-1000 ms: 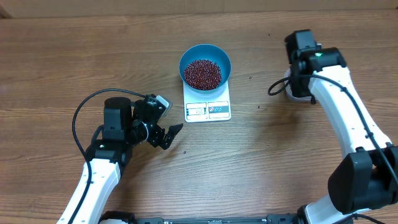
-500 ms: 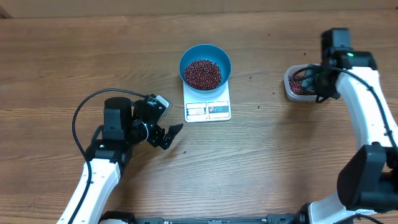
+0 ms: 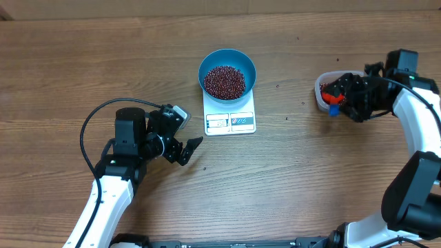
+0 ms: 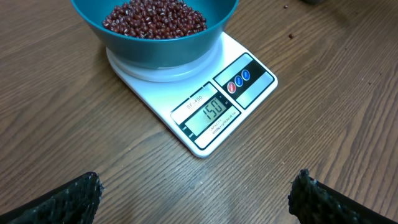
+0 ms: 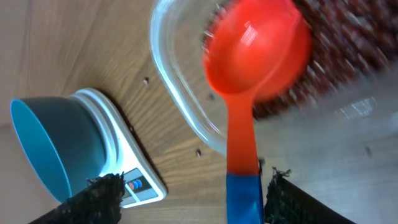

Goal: Scoop item into bowl and weigh 150g on scale

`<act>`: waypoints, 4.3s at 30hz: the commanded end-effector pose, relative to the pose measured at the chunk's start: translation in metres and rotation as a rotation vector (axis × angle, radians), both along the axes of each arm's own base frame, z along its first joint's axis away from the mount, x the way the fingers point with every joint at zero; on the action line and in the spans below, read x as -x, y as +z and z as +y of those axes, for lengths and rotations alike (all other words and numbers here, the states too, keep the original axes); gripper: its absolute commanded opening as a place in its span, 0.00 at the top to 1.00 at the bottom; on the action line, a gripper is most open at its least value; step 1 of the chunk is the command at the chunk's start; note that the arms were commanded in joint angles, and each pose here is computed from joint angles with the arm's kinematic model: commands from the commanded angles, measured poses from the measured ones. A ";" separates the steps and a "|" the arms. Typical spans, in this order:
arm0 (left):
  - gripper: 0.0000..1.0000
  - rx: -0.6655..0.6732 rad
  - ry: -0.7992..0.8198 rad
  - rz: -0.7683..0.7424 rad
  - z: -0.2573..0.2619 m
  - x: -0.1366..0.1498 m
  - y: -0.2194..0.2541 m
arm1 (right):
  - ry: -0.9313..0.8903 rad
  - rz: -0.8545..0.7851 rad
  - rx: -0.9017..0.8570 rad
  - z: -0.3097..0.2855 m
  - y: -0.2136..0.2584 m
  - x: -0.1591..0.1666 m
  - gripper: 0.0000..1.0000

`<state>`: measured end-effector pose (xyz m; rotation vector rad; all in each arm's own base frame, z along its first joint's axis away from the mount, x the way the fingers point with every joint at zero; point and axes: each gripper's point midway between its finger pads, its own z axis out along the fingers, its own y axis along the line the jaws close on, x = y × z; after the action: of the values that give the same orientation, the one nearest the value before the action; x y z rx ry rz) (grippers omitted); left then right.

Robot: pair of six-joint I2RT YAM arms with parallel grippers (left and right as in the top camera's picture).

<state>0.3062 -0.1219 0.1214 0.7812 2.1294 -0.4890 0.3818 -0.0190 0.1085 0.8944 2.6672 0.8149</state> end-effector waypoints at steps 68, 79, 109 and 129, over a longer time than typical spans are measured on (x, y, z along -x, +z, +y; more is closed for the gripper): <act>0.00 0.012 -0.006 0.005 -0.003 0.000 0.001 | -0.139 -1.193 0.684 0.012 0.061 0.135 0.00; 0.01 0.012 -0.006 0.005 -0.003 0.000 0.001 | -0.140 -1.193 0.685 0.011 0.061 0.135 0.00; 0.00 -0.124 0.129 -0.053 0.028 0.006 0.009 | -0.140 -1.193 0.685 0.011 0.061 0.135 0.00; 0.01 -0.131 0.412 -0.634 0.085 0.048 0.040 | -0.140 -1.192 0.685 0.011 0.061 0.135 0.00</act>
<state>0.2606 -0.0450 0.1702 0.4947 1.6902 0.0756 0.2464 -0.0074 0.1707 0.2377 1.5877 0.1983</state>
